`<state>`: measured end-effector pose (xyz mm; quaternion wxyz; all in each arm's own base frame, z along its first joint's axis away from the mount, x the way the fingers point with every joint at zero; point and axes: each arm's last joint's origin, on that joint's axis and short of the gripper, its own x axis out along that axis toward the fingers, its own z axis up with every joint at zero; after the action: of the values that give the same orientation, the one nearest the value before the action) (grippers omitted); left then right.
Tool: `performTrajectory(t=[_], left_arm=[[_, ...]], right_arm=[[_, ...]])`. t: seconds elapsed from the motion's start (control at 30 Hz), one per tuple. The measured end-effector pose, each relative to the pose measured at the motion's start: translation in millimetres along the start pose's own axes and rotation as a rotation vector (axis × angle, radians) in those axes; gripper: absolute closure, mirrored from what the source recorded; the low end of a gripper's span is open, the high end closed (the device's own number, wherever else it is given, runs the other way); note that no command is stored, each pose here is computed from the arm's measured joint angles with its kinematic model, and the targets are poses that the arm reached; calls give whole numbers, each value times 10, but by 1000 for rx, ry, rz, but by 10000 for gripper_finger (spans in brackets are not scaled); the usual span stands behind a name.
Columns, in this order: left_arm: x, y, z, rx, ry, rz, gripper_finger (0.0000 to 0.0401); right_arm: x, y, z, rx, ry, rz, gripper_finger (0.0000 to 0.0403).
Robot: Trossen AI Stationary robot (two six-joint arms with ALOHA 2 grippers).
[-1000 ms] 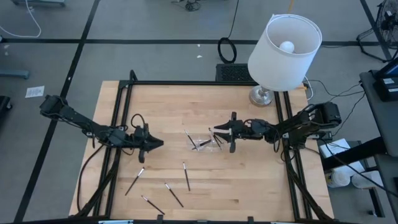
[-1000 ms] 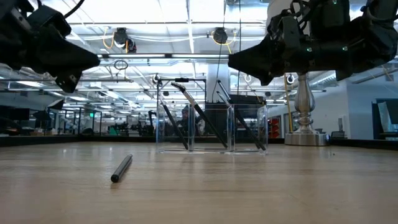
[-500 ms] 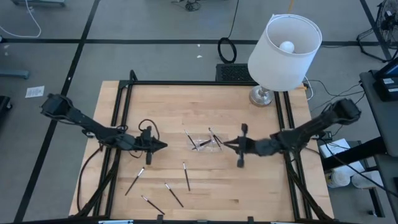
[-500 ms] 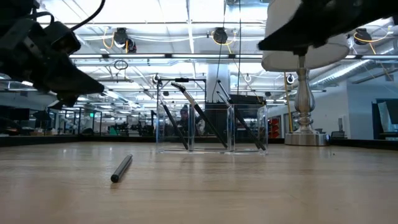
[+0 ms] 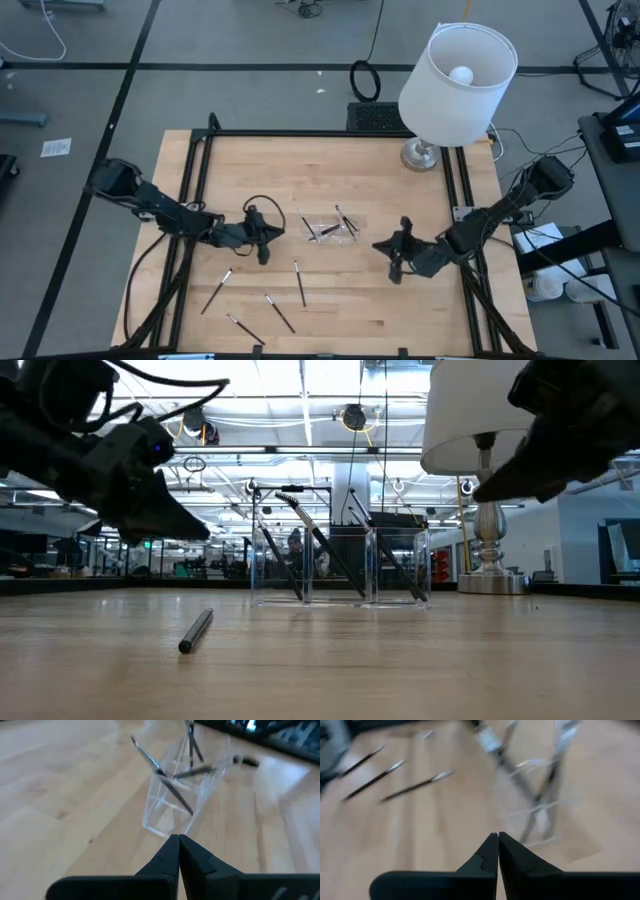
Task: Pick & Place Makeup Supplies
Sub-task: Adjust the transparent organizer
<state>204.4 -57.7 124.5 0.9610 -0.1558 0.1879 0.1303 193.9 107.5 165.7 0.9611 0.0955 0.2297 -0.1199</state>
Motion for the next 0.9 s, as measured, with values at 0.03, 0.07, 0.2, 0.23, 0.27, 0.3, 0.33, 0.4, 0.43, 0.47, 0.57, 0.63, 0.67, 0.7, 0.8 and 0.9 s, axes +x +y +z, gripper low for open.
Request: performTrajectory(t=[0.03, 0.07, 0.2, 0.23, 0.27, 0.3, 0.33, 0.4, 0.43, 0.47, 0.57, 0.63, 0.67, 0.7, 0.8, 0.9], left_arm=[[28, -11, -10, 15, 8, 5, 383], [50, -8, -15, 25, 11, 14, 383], [114, 51, -11, 18, -6, 98, 389], [123, 66, -4, 9, -10, 106, 393], [132, 77, -1, -3, -12, 111, 396], [140, 92, 1, -14, -10, 117, 397], [144, 103, 1, -18, -7, 120, 397], [148, 111, 6, -23, -7, 119, 391], [149, 113, 6, -23, -6, 119, 386], [150, 116, 7, -23, -6, 121, 381], [150, 116, 7, -22, -6, 120, 373], [151, 116, 7, -20, -4, 118, 372], [151, 116, 7, -20, -4, 118, 371], [151, 116, 7, -19, -4, 118, 371], [151, 116, 7, -17, -3, 118, 371], [150, 115, 5, -16, -1, 115, 371]], right_arm=[[0, 8, -13, -7, 29, 44, 402], [-1, 18, -25, -24, 59, 89, 402], [-3, 48, -43, -32, 121, 190, 402], [14, 47, -52, -34, 130, 193, 402], [39, 46, -63, -36, 141, 197, 402], [70, 40, -86, -47, 164, 205, 402], [118, 32, -111, -51, 187, 214, 402], [251, 22, -154, -43, 223, 244, 403], [324, 4, -179, -45, 234, 243, 403], [395, -12, -202, -46, 232, 235, 403], [600, -69, -228, -16, 207, 235, 403], [689, -109, -247, 2, 207, 237, 403], [725, -129, -256, 5, 204, 233, 403], [761, -150, -268, 7, 198, 216, 403], [841, -215, -289, 18, 176, 154, 403], [896, -262, -277, 15, 146, 129, 403]])
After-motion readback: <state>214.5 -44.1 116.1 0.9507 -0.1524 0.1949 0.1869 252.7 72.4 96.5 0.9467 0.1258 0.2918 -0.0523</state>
